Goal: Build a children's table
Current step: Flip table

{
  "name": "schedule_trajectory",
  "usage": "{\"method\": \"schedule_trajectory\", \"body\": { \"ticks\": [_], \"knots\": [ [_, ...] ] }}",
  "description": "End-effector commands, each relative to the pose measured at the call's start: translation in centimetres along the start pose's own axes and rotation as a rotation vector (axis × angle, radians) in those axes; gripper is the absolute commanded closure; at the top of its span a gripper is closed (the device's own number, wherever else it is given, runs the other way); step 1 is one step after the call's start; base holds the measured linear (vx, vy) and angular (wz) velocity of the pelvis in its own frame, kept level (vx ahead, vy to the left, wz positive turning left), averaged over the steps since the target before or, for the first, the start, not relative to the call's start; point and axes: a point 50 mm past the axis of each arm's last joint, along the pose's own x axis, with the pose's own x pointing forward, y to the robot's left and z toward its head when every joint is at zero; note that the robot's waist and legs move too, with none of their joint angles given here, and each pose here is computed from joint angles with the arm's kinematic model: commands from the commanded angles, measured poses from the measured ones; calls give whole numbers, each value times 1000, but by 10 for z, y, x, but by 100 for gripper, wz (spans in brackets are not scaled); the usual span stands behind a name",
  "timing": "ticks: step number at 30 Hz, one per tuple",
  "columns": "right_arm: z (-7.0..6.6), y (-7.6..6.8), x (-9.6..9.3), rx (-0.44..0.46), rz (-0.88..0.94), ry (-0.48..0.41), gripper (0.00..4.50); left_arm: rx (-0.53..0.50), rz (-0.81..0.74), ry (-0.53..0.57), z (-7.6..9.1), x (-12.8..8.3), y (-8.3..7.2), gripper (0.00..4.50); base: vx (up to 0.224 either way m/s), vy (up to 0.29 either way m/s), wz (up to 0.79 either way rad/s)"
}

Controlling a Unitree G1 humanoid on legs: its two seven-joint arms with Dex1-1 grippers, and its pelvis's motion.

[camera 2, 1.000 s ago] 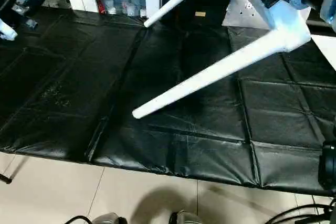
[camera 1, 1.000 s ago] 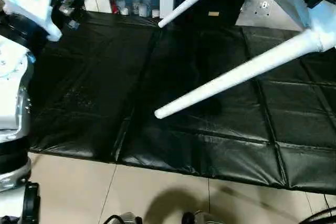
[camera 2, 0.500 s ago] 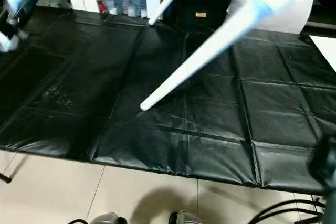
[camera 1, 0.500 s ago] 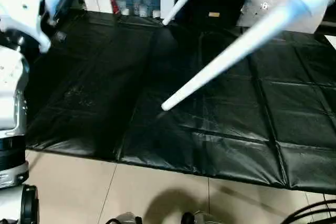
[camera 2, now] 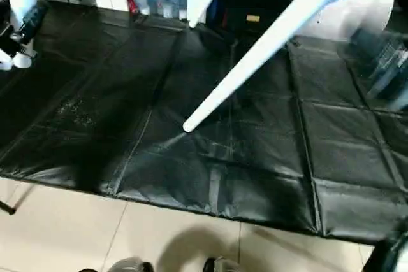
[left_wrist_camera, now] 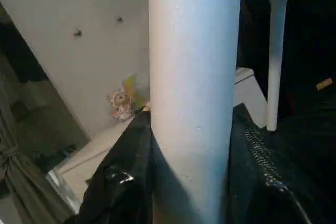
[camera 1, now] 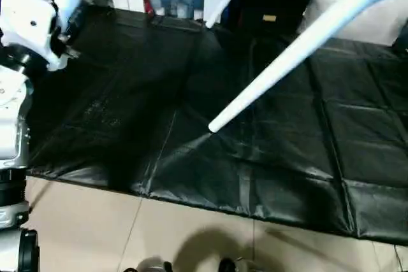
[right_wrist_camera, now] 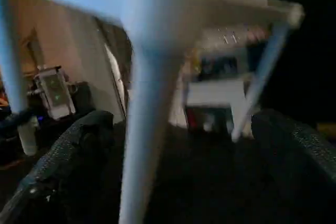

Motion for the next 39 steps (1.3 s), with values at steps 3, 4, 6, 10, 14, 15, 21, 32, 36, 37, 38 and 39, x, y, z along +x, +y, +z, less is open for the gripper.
{"method": "schedule_trajectory", "body": {
  "ticks": [3,4,6,10,14,15,21,32,36,37,38,39],
  "knots": [
    [-22,6,17,-2,80,54,0,57,-92,46,-7,1,-9,294,0,0,0],
    [-30,7,24,-7,95,78,0,56,-94,44,-7,1,-9,294,0,0,0],
    [-38,7,33,-1,100,86,0,55,-96,43,-7,1,-9,294,0,0,0],
    [-62,8,62,20,136,96,0,53,-118,40,-8,1,-12,294,0,0,0],
    [-79,11,88,-9,120,121,0,44,-133,35,-8,2,-15,294,0,0,0],
    [-80,11,91,-13,117,123,0,42,-135,34,-9,2,-15,294,0,0,0],
    [-79,28,121,2,229,54,0,10,-162,43,-14,3,-24,294,0,0,0],
    [-30,75,101,-17,548,-44,0,-138,-177,164,-56,-16,-55,294,0,0,0],
    [-20,86,91,-50,553,-37,0,-137,-163,218,-64,-37,-57,294,0,0,0],
    [-20,86,89,-52,548,-34,0,-135,-157,229,-65,-42,-57,294,0,0,0],
    [-21,86,88,-54,541,-28,0,-140,-151,233,-64,-46,-57,294,0,0,0],
    [-22,86,87,-59,534,-18,0,-144,-140,241,-64,-51,-57,294,0,0,0]
  ]
}}
